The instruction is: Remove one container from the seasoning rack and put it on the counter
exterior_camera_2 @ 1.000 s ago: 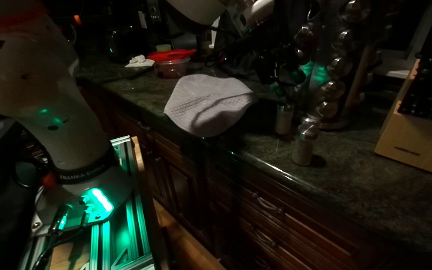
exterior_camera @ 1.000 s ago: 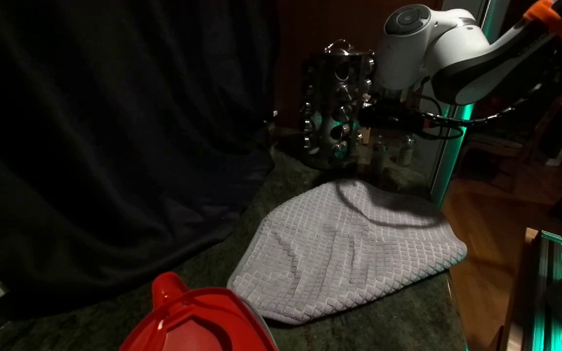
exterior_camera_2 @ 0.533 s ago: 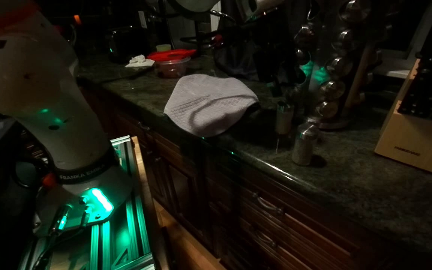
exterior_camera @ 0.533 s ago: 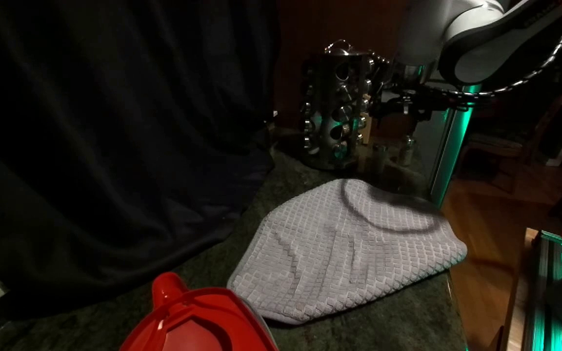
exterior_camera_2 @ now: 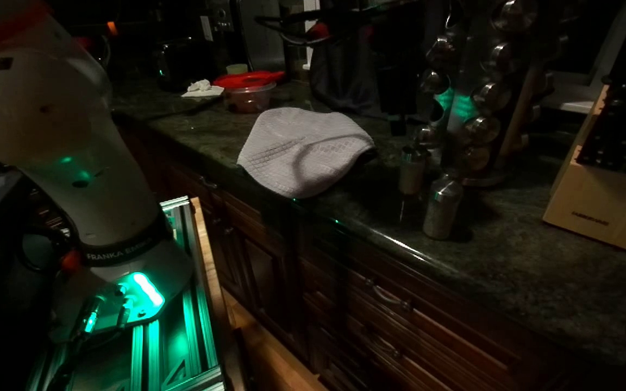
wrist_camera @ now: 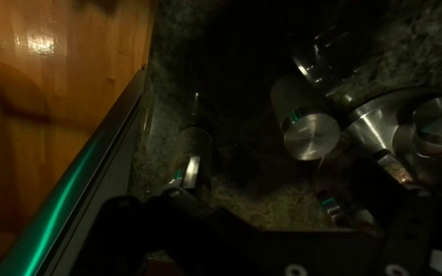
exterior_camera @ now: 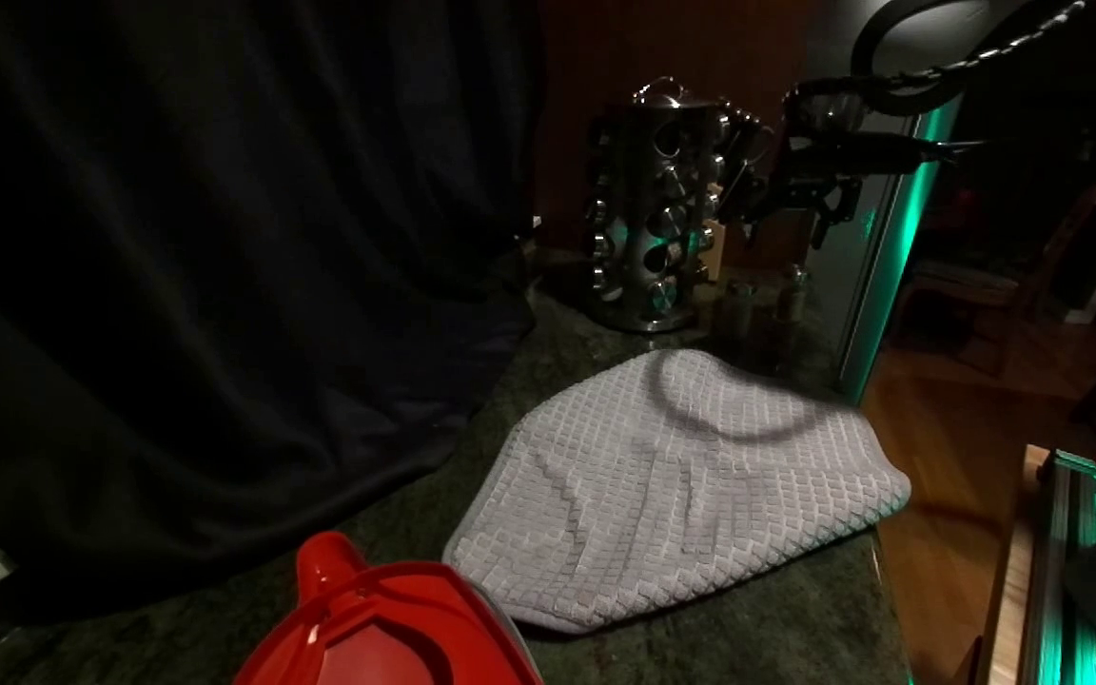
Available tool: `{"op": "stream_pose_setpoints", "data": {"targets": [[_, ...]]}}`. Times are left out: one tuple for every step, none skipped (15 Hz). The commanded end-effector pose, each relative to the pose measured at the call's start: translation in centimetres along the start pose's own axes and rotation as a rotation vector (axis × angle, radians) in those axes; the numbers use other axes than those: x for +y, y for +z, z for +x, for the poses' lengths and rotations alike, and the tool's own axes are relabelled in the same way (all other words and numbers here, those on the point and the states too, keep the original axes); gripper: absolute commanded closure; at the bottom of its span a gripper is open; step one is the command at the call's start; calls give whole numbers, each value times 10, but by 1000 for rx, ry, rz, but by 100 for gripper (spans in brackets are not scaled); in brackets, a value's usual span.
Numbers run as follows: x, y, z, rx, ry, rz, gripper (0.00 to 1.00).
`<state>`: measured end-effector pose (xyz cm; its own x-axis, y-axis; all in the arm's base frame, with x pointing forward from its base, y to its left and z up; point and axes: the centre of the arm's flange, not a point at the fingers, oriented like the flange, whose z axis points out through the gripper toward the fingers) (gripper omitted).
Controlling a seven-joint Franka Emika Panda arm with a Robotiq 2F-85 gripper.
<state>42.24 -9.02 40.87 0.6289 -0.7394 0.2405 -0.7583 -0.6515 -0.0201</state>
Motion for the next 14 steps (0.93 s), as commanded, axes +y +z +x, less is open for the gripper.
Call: {"op": "stream_pose_setpoints", "data": {"targets": [[7,-14,7,-54,-50,-4,0],[7,-15,8,-62,-58,-7,0],[8,-15,9,-65,-61,-8,0],[9,-16,11,-69,-67,-11,0],[10,-17,13,-71,-70,-13,0],[11,-18,15,-71,-74,-13,0],[11,-19,16,-72,-77,-18,0],[11,-18,18,-72,-79,-20,0],[12,-17,18,-70,-78,-22,0],[10,-15,15,-44,-72,-17,0],[11,-15,16,-44,-74,-19,0],[11,-15,16,-43,-74,-19,0],[11,-15,16,-44,-74,-20,0],[11,-15,16,-44,-75,-20,0]]}}
